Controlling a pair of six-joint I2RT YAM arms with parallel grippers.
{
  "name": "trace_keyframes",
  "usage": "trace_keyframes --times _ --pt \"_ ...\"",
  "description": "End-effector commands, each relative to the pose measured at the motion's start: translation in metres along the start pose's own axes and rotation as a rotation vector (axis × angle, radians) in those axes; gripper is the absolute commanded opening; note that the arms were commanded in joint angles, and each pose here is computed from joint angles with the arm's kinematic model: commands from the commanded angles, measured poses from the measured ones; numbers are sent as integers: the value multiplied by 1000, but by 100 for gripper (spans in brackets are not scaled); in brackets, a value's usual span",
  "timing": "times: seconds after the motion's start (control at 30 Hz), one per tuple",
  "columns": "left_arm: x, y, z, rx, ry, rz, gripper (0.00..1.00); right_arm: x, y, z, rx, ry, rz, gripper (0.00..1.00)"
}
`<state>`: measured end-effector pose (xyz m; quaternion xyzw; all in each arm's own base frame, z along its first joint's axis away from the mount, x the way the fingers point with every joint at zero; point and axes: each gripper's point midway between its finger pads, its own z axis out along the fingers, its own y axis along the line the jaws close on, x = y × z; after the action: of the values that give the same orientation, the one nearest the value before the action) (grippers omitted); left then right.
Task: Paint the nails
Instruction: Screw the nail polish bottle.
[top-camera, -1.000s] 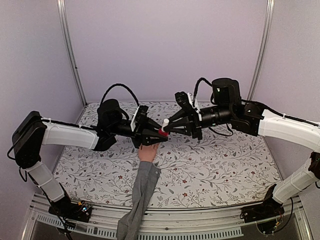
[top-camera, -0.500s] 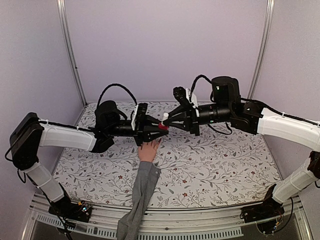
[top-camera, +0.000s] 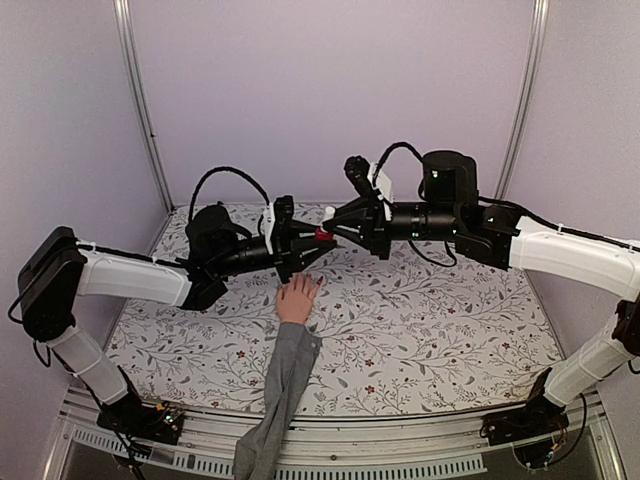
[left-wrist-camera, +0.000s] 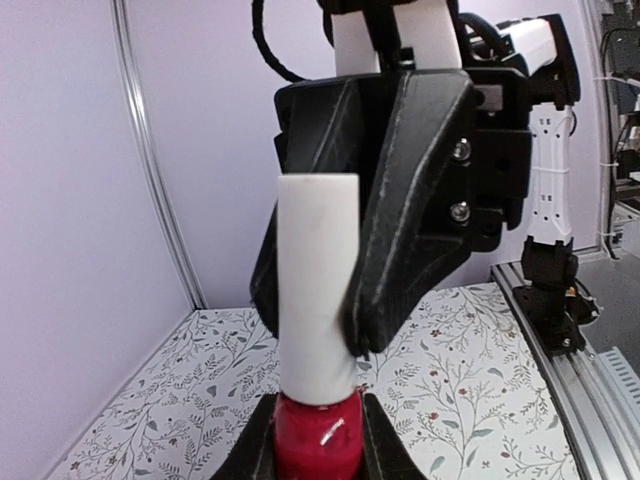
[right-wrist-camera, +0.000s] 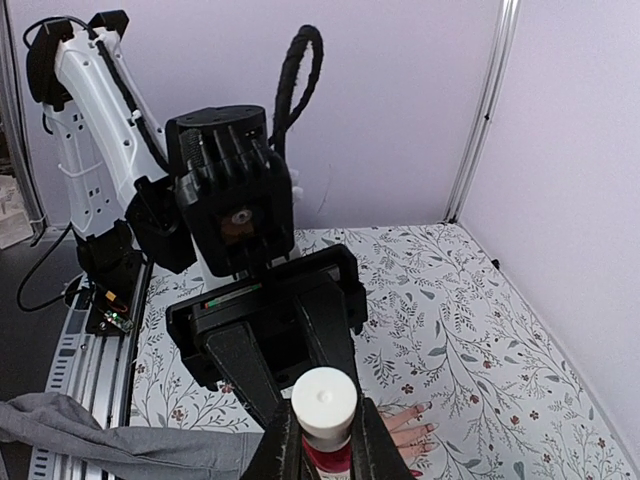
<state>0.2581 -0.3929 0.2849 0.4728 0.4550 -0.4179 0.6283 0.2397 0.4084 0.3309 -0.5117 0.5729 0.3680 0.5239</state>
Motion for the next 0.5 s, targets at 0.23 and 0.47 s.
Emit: trace_keyframes --times 0.23,0.47 --pt "-20 37 9 -317 -53 77 0 20 -18 18 123 53 132 0" --pt "-19 48 19 -462 -48 108 0 25 -33 24 217 56 187 0"
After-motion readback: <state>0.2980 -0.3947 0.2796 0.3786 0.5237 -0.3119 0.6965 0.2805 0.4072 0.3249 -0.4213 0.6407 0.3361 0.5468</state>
